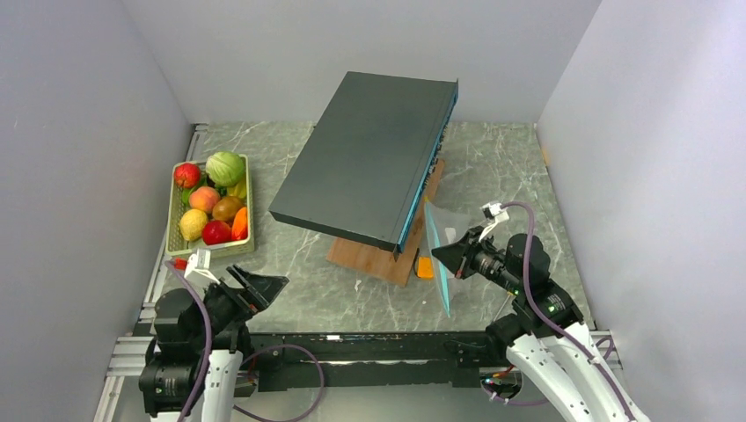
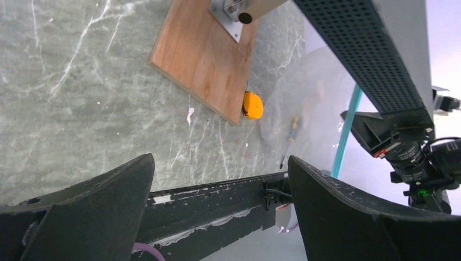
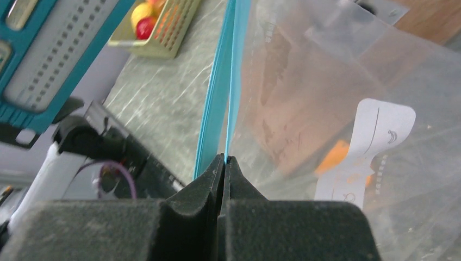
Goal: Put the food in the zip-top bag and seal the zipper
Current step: Pick up the zipper food storage bag at the center of the board, then open the zipper of the food storage bag.
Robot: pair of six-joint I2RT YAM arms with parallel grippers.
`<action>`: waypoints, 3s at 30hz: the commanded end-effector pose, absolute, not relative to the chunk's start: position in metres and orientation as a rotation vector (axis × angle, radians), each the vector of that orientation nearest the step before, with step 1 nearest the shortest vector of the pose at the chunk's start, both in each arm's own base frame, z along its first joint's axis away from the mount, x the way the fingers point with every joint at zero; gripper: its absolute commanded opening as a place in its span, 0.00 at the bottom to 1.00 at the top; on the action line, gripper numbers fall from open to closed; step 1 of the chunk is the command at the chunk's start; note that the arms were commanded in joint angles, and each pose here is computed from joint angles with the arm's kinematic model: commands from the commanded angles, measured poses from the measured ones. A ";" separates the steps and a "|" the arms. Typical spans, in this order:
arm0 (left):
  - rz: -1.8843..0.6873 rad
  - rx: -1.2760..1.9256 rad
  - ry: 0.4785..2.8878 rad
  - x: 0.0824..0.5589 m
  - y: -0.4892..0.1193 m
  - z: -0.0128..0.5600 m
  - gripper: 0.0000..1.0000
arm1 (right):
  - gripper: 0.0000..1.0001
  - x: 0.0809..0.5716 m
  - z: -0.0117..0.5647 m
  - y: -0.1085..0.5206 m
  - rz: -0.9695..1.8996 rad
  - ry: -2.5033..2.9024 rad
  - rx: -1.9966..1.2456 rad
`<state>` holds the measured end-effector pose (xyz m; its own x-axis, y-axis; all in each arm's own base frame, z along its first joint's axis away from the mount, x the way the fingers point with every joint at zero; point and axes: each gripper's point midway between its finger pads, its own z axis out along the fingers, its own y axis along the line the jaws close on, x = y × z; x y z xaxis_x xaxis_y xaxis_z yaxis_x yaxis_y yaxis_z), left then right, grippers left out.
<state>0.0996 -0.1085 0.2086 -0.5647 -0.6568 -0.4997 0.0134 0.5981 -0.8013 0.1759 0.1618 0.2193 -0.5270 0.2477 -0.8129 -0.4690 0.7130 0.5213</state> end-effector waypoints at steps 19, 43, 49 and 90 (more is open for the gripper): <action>-0.810 -0.339 1.782 0.081 -0.089 0.307 0.97 | 0.00 0.046 0.272 0.205 1.473 1.973 -0.879; -0.617 -0.474 1.596 0.052 -0.050 0.385 0.86 | 0.00 0.029 0.413 0.374 1.651 1.662 -1.111; -0.452 -0.517 1.560 0.044 -0.023 0.410 0.80 | 0.00 0.123 0.440 0.447 1.355 1.677 -0.797; -0.379 -0.438 1.908 0.191 -0.028 0.351 0.61 | 0.00 0.200 0.404 0.550 1.251 1.705 -0.554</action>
<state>0.1799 -0.0293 0.3423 -0.3971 -0.4622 -0.7929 -0.1434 0.8846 -0.4438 0.2082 0.5604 0.3569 -0.4832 0.0607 -0.8734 -0.7714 0.4423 0.4575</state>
